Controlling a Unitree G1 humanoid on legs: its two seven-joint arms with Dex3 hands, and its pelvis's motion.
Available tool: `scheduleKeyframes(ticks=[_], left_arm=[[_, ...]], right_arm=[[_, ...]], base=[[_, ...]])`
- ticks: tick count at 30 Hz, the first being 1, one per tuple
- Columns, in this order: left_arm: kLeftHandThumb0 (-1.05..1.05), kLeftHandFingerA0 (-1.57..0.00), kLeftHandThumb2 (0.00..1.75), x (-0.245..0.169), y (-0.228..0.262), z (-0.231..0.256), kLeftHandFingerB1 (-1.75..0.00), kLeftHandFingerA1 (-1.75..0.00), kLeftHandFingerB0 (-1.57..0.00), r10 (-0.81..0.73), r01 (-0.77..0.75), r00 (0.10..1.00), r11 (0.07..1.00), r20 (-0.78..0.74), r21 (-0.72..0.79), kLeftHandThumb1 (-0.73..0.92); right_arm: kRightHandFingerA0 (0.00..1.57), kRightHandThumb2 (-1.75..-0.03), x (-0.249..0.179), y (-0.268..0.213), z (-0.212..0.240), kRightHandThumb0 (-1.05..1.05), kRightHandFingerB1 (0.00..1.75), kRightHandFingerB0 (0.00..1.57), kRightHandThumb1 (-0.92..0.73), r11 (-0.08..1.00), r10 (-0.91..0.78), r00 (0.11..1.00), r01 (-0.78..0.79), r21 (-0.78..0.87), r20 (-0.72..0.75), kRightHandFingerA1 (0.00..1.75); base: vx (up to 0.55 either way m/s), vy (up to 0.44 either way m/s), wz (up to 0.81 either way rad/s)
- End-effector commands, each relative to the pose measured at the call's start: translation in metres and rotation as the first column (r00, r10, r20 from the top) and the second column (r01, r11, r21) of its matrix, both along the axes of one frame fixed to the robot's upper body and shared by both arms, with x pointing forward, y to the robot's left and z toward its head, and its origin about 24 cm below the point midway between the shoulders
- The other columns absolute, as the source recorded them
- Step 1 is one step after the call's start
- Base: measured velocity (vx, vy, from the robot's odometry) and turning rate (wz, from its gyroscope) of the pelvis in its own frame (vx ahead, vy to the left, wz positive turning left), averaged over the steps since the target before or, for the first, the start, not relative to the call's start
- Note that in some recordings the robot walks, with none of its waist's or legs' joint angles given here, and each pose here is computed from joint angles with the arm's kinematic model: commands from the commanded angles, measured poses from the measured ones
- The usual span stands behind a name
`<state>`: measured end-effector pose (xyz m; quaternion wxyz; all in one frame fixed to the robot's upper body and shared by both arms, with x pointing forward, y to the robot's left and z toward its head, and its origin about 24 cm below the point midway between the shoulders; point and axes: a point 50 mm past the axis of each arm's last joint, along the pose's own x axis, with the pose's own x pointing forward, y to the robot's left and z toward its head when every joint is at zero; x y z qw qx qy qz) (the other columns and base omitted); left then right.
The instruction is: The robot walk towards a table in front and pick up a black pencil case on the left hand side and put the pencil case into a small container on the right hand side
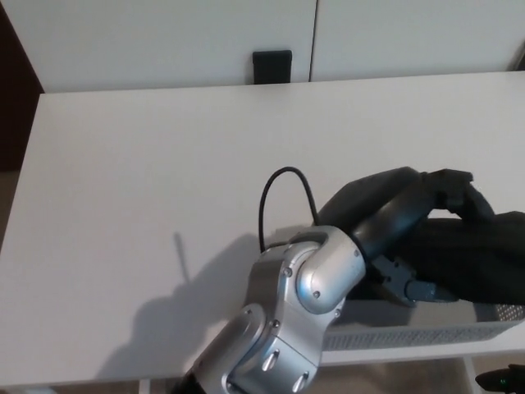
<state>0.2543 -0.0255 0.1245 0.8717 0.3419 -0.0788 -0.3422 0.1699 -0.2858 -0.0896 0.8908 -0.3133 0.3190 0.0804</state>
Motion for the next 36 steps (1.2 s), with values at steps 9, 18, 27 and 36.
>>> scheduleKeyframes(ticks=[9, 18, 27, 36], left_arm=[[-0.68, -0.01, 0.81, 0.007, 0.015, -0.017, -0.25, -0.3, -0.06, 0.01, 0.006, 0.997, 0.977, -0.077, 0.215, 0.46], [-0.86, 0.0, 0.93, 0.005, 0.022, -0.02, -0.12, -0.1, -0.05, 0.014, 0.005, 0.998, 0.96, -0.064, 0.282, 0.57], [-0.89, -0.02, 0.97, 0.004, 0.024, -0.01, -0.11, -0.14, -0.05, -0.002, 0.016, 0.999, 0.966, -0.053, 0.256, 0.6], [-0.86, -0.04, 0.96, -0.015, 0.049, 0.063, -0.15, -0.17, -0.08, -0.064, 0.047, 0.982, 0.994, 0.179, 0.097, 0.58]], right_arm=[[0.58, -0.59, 0.0, -0.004, 0.001, -0.42, 0.4, 0.58, -0.63, 1.0, -0.004, 1.0, 0.004, -0.017, -0.01, 0.41], [0.56, -0.6, 0.002, -0.002, 0.002, -0.42, 0.39, 0.56, -0.64, 0.999, 0.02, 1.0, -0.021, -0.037, -0.02, 0.4], [0.58, -0.59, 0.004, 0.0, 0.002, -0.42, 0.4, 0.59, -0.64, 1.0, 0.008, 1.0, -0.009, -0.026, -0.013, 0.4], [0.59, -0.59, 0.004, 0.0, 0.003, -0.41, 0.4, 0.58, -0.64, 1.0, 0.016, 1.0, -0.016, -0.016, -0.022, 0.41]], base=[[0.0, 0.0, 0.0], [0.0, 0.0, 0.0], [0.0, 0.0, 0.0], [0.0, 0.0, 0.0]])
